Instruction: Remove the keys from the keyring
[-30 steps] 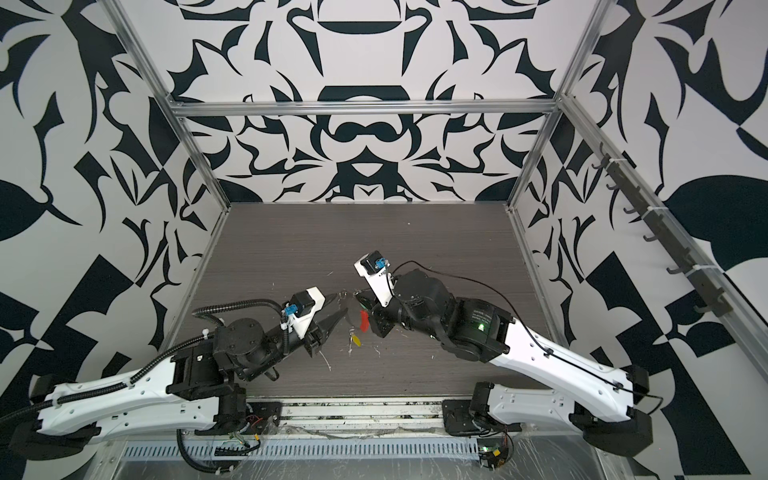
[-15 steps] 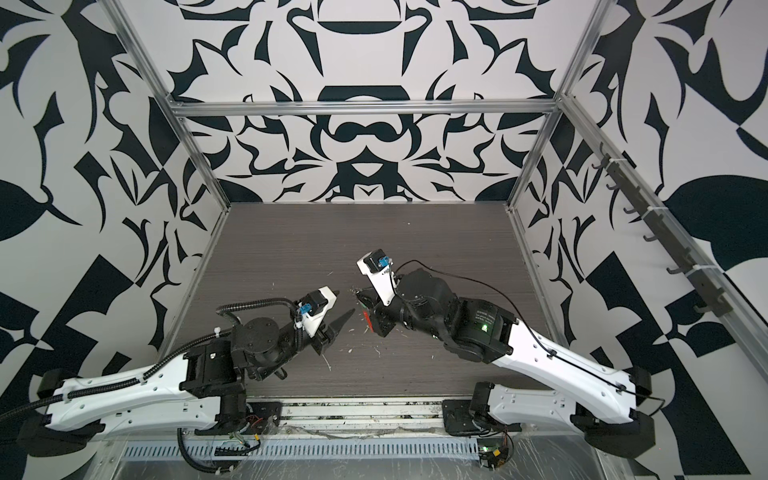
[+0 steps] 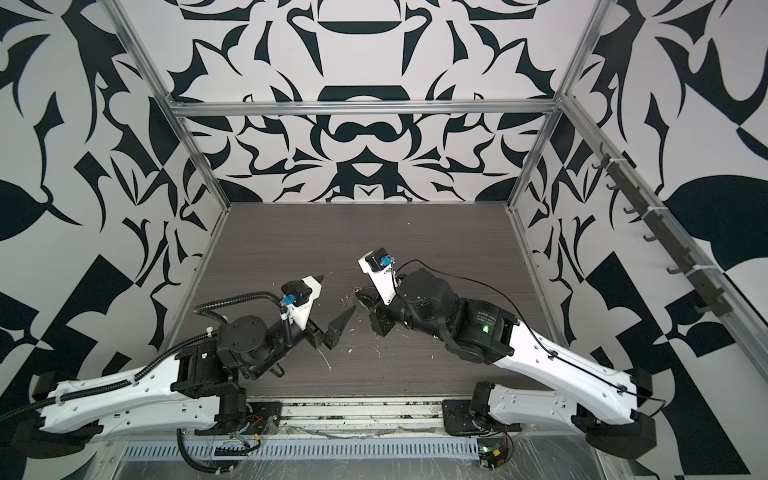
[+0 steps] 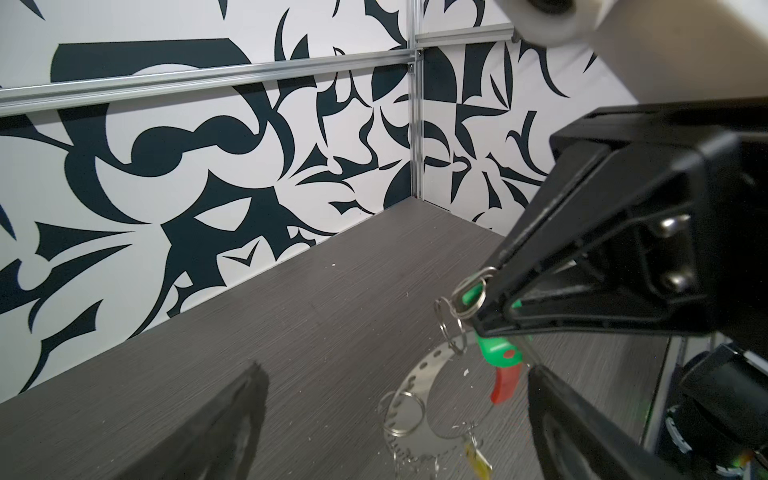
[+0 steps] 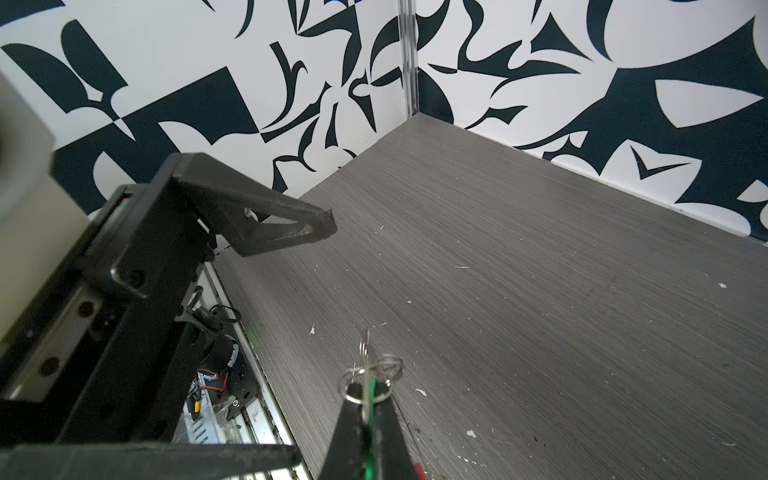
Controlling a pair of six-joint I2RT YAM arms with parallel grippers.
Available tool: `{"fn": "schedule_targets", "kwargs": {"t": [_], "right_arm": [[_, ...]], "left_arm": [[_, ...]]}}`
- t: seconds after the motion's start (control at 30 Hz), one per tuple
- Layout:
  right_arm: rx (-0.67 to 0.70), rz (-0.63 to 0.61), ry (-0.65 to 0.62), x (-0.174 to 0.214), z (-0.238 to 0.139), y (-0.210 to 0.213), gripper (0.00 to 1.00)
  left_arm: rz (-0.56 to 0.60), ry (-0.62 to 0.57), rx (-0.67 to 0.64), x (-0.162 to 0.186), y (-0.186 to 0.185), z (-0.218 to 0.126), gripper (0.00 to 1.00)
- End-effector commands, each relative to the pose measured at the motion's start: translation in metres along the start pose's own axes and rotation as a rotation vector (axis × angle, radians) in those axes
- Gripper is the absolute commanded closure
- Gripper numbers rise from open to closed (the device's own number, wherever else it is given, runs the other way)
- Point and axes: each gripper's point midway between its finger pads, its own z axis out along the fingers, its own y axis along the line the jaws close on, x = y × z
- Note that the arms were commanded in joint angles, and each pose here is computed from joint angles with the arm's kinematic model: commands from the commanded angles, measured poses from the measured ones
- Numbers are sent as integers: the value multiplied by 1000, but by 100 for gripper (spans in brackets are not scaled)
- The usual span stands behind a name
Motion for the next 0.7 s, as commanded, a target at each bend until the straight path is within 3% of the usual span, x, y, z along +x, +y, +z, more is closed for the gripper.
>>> {"fn": "schedule_targets", "kwargs": {"t": [0.0,0.1,0.27,0.67], "right_arm": [[-16,20,-87,-21,-6,3,100],[-19,25,-87,-21,-4,4,100],[-21,35,-84,-20,-1,4,100],[-22,59,-97,-21,0,4,100]], "left_arm": [[-6,-45,51,-14,-3,-10,18],[12,-70,75,-14,-5,-14,36],[52,-95,90,-13,-9,-13,56],[147,-90,88,-10,-20,5,61]]}}
